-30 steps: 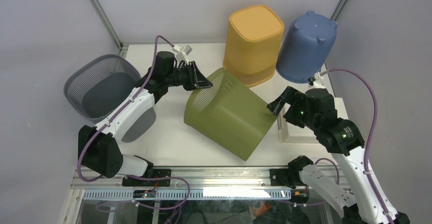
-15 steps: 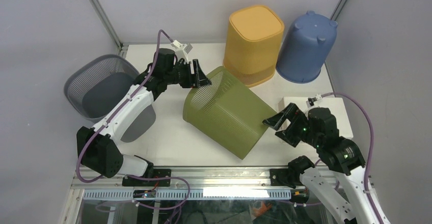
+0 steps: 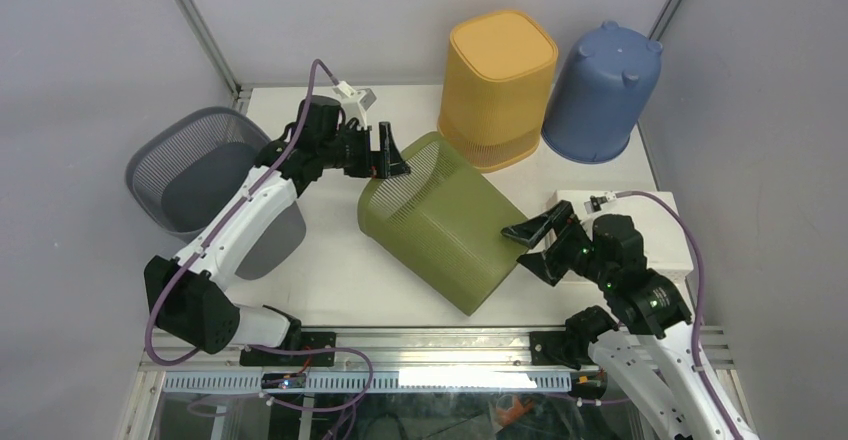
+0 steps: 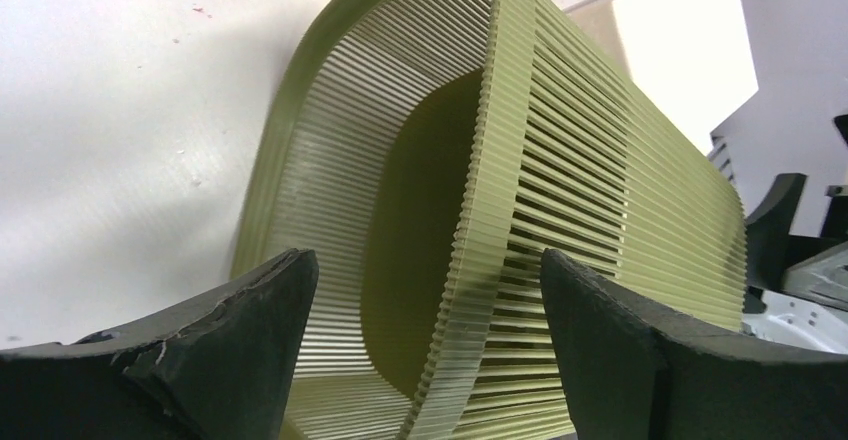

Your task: Turn the large container upside down

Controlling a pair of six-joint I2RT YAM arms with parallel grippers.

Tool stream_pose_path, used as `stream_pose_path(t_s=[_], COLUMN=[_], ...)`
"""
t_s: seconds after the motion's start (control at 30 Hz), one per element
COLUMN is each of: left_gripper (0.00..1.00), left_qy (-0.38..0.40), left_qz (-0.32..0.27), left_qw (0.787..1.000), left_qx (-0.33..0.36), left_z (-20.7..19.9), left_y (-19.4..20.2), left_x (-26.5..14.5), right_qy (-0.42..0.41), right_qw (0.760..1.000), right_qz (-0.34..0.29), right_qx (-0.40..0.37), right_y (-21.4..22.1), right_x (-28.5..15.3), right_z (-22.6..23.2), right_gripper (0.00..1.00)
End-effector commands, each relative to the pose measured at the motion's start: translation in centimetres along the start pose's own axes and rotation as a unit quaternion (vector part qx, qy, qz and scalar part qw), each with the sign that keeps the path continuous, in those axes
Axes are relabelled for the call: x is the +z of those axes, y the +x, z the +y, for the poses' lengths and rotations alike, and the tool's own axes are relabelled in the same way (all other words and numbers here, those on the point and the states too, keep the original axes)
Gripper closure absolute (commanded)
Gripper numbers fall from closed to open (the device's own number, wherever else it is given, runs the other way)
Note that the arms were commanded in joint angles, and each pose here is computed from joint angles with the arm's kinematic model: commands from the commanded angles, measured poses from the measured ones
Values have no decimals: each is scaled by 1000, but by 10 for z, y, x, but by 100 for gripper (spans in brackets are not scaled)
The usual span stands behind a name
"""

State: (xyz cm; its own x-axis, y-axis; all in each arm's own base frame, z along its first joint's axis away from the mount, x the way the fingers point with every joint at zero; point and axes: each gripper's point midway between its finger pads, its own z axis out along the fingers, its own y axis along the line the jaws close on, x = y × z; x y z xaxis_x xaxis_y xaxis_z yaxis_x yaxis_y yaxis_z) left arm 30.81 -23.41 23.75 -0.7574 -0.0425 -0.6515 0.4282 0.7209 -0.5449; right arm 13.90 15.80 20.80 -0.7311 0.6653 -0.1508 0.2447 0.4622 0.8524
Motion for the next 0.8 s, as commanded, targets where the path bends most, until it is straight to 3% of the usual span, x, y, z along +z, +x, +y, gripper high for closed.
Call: stream_pose_path(t_s=[0.0, 0.33, 0.6, 0.77], left_gripper=[15, 14, 21, 29], left_qy=[-35, -45, -42, -139], left_qz=[-34, -59, -77, -68], left_qw=[998, 995, 994, 986], left_qx=[50, 61, 62, 56], left_z=[-4, -16, -28, 13], left_y=[-24, -46, -59, -53], left_x=[-25, -44, -58, -56], right_qy=[-62, -66, -66, -75], right_qw=[998, 998, 998, 997], right_qz=[-10, -6, -7, -5], right_qx=[4, 13, -2, -23], right_y=[-7, -7, -9, -9], right_x=[0, 8, 6, 1], right_z=[32, 29, 36, 46], right_gripper=[9, 9, 10, 10])
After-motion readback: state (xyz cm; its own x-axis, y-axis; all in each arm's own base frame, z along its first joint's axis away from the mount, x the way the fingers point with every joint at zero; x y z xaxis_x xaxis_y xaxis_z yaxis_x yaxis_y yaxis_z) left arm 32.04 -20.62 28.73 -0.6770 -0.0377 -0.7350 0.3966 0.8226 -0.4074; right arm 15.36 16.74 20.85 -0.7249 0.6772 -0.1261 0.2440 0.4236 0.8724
